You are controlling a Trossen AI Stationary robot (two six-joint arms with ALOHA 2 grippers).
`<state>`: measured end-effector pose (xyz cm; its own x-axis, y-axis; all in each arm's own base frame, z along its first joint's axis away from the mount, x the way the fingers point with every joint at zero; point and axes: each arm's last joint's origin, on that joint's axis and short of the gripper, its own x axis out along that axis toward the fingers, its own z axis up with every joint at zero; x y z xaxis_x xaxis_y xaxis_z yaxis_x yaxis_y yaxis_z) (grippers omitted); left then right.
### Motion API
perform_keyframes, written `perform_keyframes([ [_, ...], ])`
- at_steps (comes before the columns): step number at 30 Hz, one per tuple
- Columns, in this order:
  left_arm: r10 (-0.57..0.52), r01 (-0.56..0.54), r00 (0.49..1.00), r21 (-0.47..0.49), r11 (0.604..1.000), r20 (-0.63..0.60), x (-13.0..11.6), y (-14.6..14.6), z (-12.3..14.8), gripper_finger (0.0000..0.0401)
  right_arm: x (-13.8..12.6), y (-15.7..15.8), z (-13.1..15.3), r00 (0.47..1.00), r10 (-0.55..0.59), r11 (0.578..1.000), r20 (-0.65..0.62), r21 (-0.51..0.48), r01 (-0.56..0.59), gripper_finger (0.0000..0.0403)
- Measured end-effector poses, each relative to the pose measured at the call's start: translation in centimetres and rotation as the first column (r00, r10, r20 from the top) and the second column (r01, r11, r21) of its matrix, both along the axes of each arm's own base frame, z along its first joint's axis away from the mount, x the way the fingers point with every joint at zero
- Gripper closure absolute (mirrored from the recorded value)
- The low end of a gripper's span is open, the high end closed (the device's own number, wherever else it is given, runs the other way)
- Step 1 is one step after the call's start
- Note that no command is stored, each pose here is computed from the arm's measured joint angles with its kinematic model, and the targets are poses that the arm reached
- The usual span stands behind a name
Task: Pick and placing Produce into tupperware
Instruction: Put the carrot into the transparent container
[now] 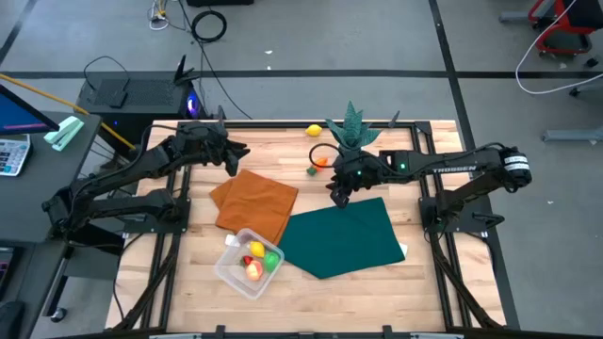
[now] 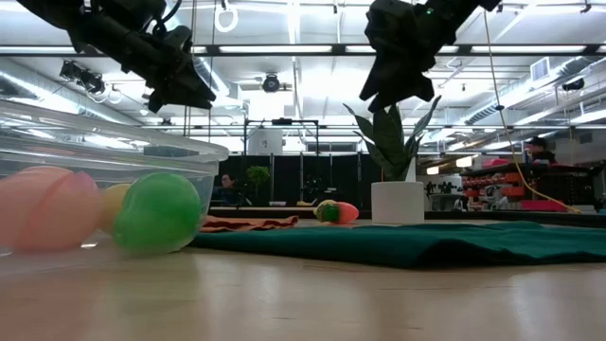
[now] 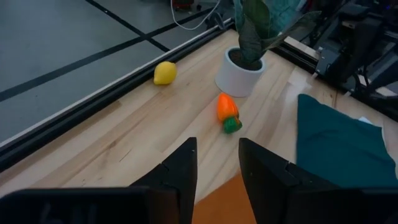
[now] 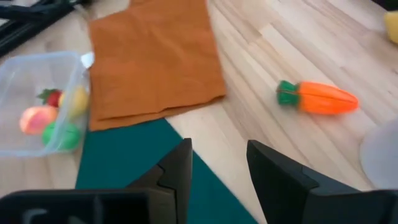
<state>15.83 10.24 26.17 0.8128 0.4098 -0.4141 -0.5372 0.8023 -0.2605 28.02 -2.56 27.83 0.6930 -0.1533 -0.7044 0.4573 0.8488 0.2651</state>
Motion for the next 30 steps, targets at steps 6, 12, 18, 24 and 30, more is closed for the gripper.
perform_keyframes([
  [6,0.010,-0.011,0.998,0.018,1.000,0.058,0.2,0.1,0.5,0.0272,0.0,-0.5,0.1,0.997,0.078,0.997,0.000,-0.025,-0.078,0.0289],
  [12,0.025,-0.026,0.993,0.005,1.000,0.116,0.3,0.2,1.0,0.0279,0.0,-0.4,0.1,0.991,0.130,0.991,-0.009,-0.043,-0.130,0.0294],
  [18,0.026,-0.026,0.994,-0.002,1.000,0.104,0.6,0.4,0.7,0.0274,-0.1,-0.7,-0.1,0.990,0.135,0.990,-0.025,-0.038,-0.136,0.0298],
  [24,0.028,-0.026,0.998,-0.030,0.999,0.062,1.3,0.8,-0.2,0.0279,-0.2,-1.3,-0.1,0.987,0.157,0.987,-0.021,-0.023,-0.158,0.0298],
  [30,0.011,-0.010,0.999,-0.041,0.999,0.043,2.6,1.2,-1.2,0.0272,-0.2,-1.4,-0.1,0.972,0.232,0.967,-0.043,-0.099,-0.235,0.0295],
])
